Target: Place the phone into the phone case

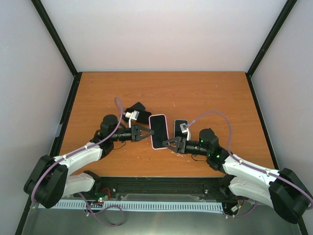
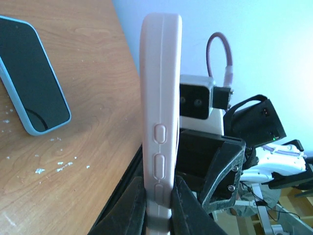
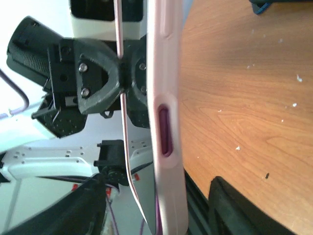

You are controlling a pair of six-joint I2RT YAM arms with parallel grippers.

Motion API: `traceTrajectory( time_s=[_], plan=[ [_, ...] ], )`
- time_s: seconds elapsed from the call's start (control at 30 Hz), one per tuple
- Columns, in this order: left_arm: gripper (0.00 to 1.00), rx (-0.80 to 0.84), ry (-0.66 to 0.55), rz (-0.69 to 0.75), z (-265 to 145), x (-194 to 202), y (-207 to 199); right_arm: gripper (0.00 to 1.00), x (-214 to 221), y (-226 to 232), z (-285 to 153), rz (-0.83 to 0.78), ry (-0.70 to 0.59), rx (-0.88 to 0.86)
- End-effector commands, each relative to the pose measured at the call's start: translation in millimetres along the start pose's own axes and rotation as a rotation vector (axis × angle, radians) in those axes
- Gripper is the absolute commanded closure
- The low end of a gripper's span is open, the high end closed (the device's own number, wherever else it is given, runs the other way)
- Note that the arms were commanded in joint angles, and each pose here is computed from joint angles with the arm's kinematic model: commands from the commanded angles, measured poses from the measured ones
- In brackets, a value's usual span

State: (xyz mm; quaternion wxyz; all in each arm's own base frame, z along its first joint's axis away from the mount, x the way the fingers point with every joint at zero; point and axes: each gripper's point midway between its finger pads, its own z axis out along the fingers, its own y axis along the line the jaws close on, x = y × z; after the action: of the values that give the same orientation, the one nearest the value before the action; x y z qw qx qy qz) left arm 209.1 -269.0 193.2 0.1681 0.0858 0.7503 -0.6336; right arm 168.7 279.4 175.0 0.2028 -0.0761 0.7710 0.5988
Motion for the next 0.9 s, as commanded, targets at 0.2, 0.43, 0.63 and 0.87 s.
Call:
traceTrajectory(
  time_s=[0.2,0.43,0.63,0.87],
  plan=[
    [1.00,0.037,-0.085,0.078,-1.4,-19.7,-18.5,0.74,-4.0,16.8,-7.4,-0.020,-0.043,-0.081],
    [1.00,-0.025,-0.085,0.071,-1.9,-17.4,-4.9,0.95,-6.3,14.2,-8.1,0.001,-0.065,-0.076],
    [1.00,-0.044,-0.075,0.068,-2.5,-14.9,-1.5,0.97,-5.9,9.8,-7.0,0.017,-0.064,-0.063],
    [1.00,-0.057,-0.045,0.052,-0.2,-11.2,3.7,0.63,-4.6,-5.3,-9.8,0.018,-0.079,0.013]
  ],
)
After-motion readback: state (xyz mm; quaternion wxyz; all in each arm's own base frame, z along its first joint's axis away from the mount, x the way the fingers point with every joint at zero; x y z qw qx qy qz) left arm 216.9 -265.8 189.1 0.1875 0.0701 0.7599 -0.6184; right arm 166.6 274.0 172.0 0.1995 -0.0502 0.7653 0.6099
